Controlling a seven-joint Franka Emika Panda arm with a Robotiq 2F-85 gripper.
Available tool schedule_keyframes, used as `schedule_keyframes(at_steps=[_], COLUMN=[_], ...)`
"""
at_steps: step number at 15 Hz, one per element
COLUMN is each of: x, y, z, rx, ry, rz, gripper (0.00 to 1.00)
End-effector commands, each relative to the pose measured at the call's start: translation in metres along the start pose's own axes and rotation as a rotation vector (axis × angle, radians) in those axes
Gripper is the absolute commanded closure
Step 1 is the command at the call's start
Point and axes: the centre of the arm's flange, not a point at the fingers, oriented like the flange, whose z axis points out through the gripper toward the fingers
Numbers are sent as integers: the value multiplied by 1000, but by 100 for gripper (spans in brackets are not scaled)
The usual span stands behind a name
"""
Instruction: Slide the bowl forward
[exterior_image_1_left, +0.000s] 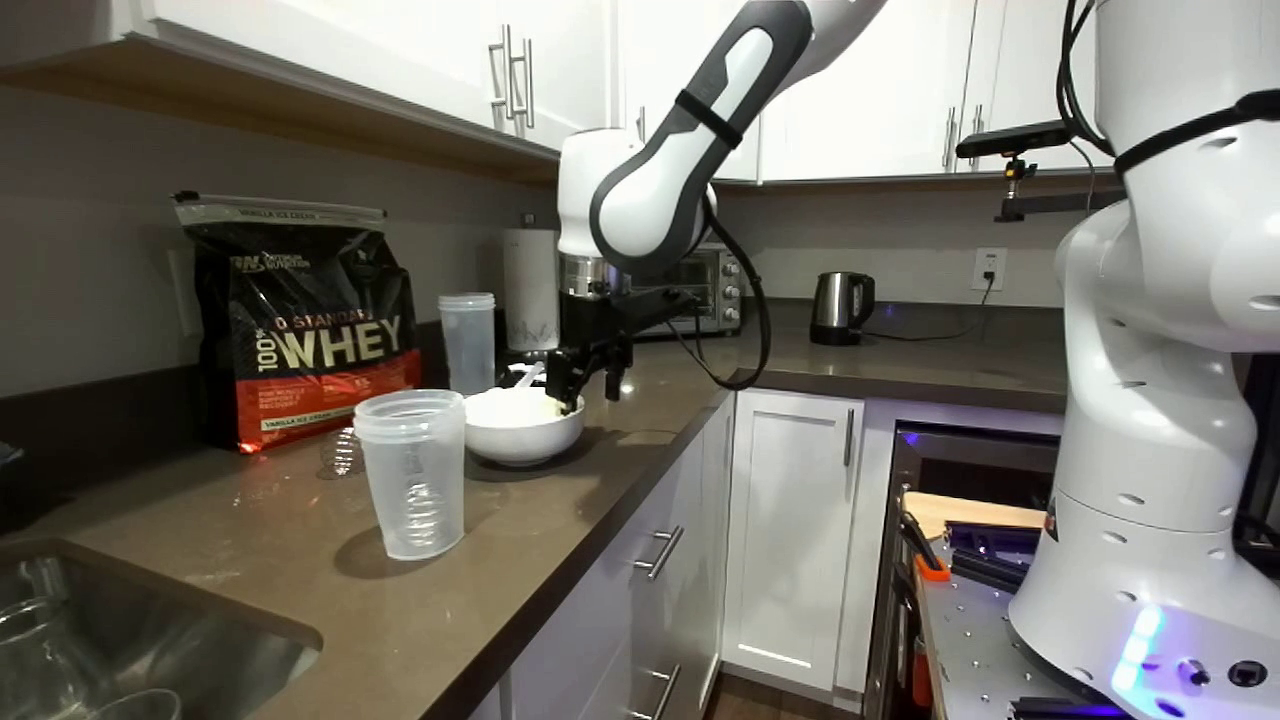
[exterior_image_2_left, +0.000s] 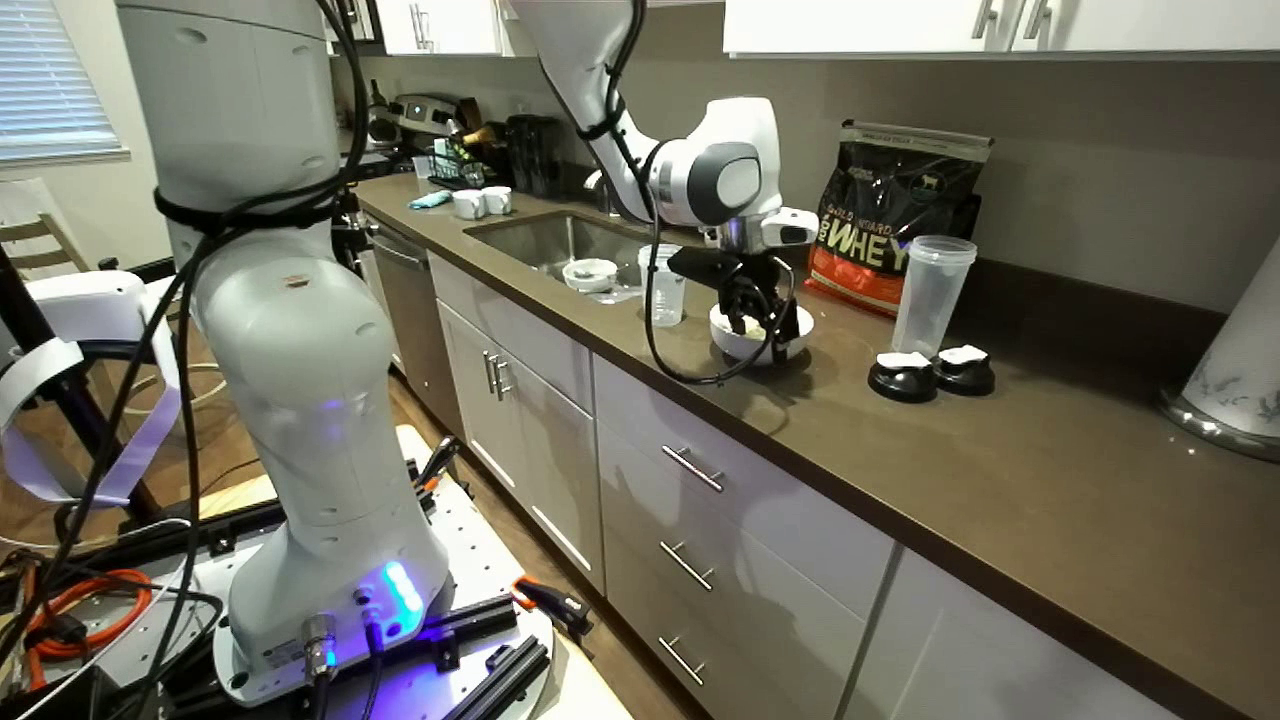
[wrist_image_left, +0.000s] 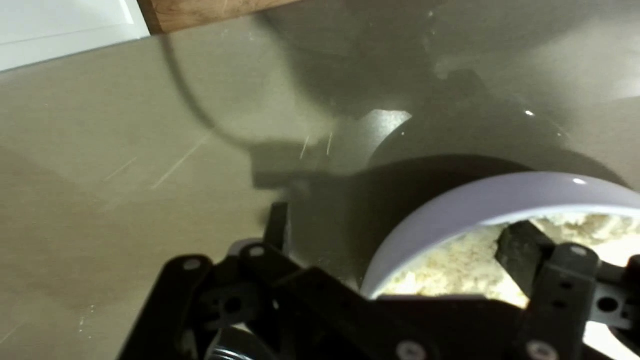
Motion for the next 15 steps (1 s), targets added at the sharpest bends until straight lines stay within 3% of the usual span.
schedule_keyframes(at_steps=[1, 15], x=[-9, -7], y=[6, 5], z=[-20, -43], rx=[-14, 15], ry=[-10, -15], rz=[4, -6], gripper=[0, 0])
